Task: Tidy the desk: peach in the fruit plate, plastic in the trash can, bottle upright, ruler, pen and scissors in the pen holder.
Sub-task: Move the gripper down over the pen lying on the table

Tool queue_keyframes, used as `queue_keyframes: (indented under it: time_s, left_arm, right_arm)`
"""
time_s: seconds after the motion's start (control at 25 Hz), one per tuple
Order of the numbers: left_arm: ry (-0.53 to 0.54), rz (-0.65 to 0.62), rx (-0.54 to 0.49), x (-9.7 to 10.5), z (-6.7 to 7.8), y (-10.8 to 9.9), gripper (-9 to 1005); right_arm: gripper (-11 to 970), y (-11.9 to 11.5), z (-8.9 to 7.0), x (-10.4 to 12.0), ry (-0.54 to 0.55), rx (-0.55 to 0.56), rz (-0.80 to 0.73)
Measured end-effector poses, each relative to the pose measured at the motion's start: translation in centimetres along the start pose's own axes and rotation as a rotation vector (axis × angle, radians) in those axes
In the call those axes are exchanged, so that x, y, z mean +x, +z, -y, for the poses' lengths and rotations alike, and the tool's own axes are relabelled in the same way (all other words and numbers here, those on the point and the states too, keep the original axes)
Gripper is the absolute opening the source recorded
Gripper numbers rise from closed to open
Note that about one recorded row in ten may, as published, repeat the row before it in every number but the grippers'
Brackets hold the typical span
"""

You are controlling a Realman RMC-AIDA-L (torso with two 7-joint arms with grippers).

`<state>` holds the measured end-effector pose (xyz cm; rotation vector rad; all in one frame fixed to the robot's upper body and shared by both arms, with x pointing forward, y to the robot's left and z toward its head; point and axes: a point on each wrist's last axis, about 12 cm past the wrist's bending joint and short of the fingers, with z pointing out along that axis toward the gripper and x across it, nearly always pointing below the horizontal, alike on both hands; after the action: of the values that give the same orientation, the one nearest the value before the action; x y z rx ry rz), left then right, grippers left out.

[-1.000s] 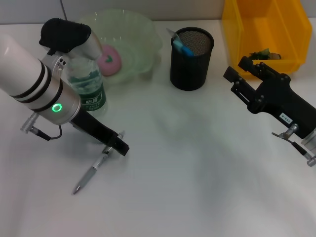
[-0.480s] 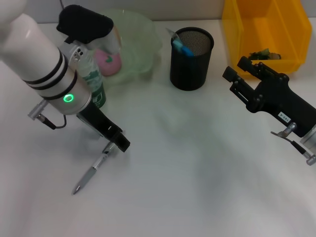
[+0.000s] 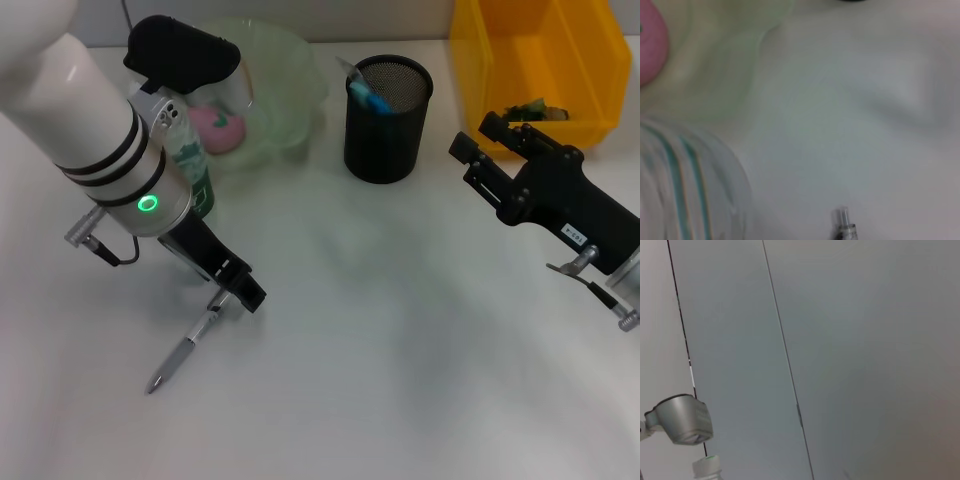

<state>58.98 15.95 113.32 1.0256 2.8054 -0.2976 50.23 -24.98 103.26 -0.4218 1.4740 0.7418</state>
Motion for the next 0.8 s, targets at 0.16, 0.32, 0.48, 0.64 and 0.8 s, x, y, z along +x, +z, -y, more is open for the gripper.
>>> queue_keyframes:
  time_s: [0.16, 0.32, 0.48, 0.64, 0.8]
  left_arm:
    - [0.001, -0.002, -0.001, 0.02, 0.02, 0.04, 736]
    - [0.000, -0.005, -0.001, 0.07, 0.01, 0.08, 736]
    - [0.003, -0.014, -0.002, 0.15, 0.06, 0.15, 736]
    - [0.021, -0.029, -0.014, 0.08, 0.23, 0.17, 736]
    - [0.031, -0.040, -0.027, -0.05, 0.28, 0.05, 735]
  right_arm:
    - [483, 0.20, 0.03, -0.06, -0.002, -0.003, -0.001]
    - [484, 0.24, 0.10, -0.01, -0.003, 0.002, -0.007]
    - [484, 0.27, 0.14, 0.00, -0.003, 0.004, -0.009]
    - [484, 0.49, 0.22, -0.15, -0.004, 0.005, -0.002]
    - [484, 0.59, 0.28, -0.21, -0.003, 0.008, 0.001]
